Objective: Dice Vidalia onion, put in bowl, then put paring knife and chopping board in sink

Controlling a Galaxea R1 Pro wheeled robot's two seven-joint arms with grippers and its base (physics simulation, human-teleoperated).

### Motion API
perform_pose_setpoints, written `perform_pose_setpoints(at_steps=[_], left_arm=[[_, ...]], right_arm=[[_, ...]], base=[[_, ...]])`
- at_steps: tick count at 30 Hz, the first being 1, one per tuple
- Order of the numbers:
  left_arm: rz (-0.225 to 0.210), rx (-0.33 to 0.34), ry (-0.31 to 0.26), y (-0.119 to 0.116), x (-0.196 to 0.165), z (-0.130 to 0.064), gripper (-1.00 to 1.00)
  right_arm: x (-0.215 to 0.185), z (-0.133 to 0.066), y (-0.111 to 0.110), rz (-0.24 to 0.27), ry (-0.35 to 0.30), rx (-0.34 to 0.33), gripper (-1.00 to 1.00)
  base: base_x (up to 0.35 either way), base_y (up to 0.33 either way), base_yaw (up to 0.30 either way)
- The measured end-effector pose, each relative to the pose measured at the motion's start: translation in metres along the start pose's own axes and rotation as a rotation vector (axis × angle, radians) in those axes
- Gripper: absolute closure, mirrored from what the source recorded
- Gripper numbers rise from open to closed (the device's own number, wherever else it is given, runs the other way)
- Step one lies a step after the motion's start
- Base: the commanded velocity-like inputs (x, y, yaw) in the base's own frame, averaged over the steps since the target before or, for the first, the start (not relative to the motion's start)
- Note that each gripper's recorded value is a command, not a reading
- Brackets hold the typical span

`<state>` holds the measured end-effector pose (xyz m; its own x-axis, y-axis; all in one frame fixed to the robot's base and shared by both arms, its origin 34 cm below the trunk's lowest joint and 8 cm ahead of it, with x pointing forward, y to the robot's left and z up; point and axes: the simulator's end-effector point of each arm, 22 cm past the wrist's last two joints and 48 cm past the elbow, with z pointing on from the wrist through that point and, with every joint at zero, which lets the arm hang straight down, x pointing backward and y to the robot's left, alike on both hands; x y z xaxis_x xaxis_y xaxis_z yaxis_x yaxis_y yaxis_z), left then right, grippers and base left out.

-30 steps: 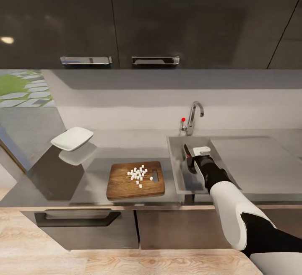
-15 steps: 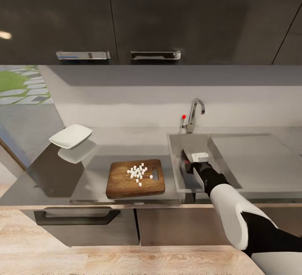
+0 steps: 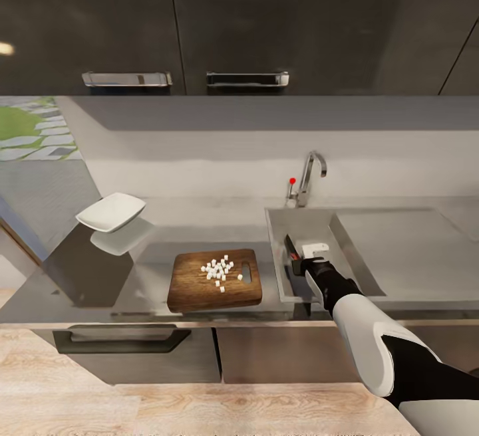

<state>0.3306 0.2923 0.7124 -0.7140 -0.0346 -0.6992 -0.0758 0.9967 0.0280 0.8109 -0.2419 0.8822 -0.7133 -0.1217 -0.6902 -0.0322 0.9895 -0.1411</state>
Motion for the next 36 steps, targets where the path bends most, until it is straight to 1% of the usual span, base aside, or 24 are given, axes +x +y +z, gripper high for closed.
perform_pose_setpoints(at_steps=[12, 20, 21, 32, 36], left_arm=[[0.001, -0.001, 0.015, 0.000, 0.006, -0.001, -1.00], [0.002, 0.000, 0.028, 0.000, 0.011, -0.002, -1.00], [0.002, 0.000, 0.029, 0.000, 0.011, -0.002, -1.00], [0.002, 0.000, 0.037, -0.001, 0.014, -0.003, -1.00], [0.001, 0.000, 0.034, -0.001, 0.013, -0.003, -1.00]], right_arm=[[0.008, 0.006, 0.001, -0.001, 0.014, -0.002, 1.00], [0.016, 0.011, -0.009, -0.002, 0.026, 0.012, 1.00], [0.016, 0.011, -0.010, -0.002, 0.026, 0.013, -1.00], [0.015, 0.011, -0.012, -0.001, 0.025, 0.016, -1.00], [0.008, 0.009, -0.015, 0.000, 0.011, 0.023, -1.00]], base=[[0.000, 0.000, 0.000], [0.000, 0.000, 0.000], [0.000, 0.000, 0.000], [0.000, 0.000, 0.000], [0.000, 0.000, 0.000]])
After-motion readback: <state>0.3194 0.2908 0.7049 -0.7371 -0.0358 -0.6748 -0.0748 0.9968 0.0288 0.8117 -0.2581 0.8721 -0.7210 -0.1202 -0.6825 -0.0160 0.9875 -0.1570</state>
